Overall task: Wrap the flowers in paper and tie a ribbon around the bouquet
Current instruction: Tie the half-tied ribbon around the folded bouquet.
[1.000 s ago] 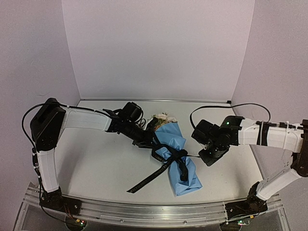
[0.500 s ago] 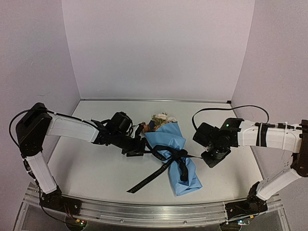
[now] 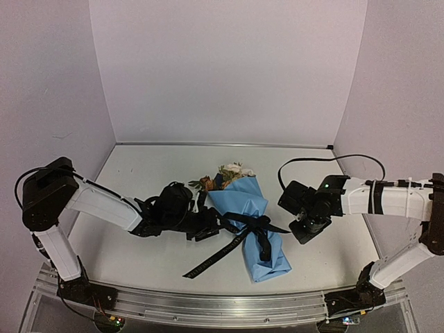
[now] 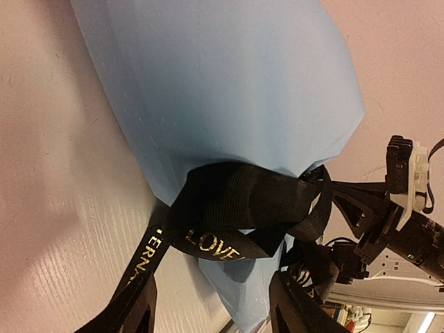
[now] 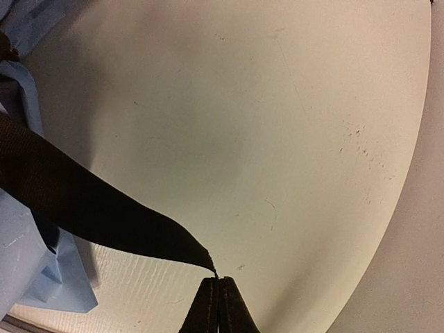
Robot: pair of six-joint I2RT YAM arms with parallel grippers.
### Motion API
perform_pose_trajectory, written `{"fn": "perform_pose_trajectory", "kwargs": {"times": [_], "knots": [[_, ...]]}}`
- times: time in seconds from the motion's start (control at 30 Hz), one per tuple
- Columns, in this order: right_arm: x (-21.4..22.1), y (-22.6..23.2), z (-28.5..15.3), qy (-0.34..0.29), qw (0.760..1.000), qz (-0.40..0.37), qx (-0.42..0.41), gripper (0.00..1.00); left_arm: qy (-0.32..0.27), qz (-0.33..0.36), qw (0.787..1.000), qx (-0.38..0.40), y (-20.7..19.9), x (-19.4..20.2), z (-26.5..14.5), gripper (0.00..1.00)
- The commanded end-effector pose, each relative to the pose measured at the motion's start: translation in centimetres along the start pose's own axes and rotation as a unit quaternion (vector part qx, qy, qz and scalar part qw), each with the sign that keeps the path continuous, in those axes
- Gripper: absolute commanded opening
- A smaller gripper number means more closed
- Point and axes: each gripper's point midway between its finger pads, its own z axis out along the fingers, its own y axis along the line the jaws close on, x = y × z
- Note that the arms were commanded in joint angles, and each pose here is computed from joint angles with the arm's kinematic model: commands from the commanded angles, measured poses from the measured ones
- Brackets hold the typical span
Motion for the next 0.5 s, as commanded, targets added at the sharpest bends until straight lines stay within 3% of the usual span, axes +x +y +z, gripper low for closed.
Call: {"fn": "perform_pose_trajectory", "kwargs": {"times": [0.0, 0.23, 0.47], "knots": [[-0.4, -0.2, 0.2, -0.010, 1.000, 0.016, 0.004, 0.00, -0.048, -0.063, 0.996, 0.040, -1.0, -1.2, 0.4, 0.55], [-0.3, -0.2, 0.6, -0.014, 1.000, 0.020, 0.006, 0.00, -0.043, -0.129, 0.988, 0.078, -1.7, -0.1, 2.4, 0.51], [-0.2, 0.0, 0.7, -0.013, 1.000, 0.024, 0.003, 0.00, -0.066, -0.139, 0.983, 0.096, -2.9, -0.9, 3.3, 0.45]]}}
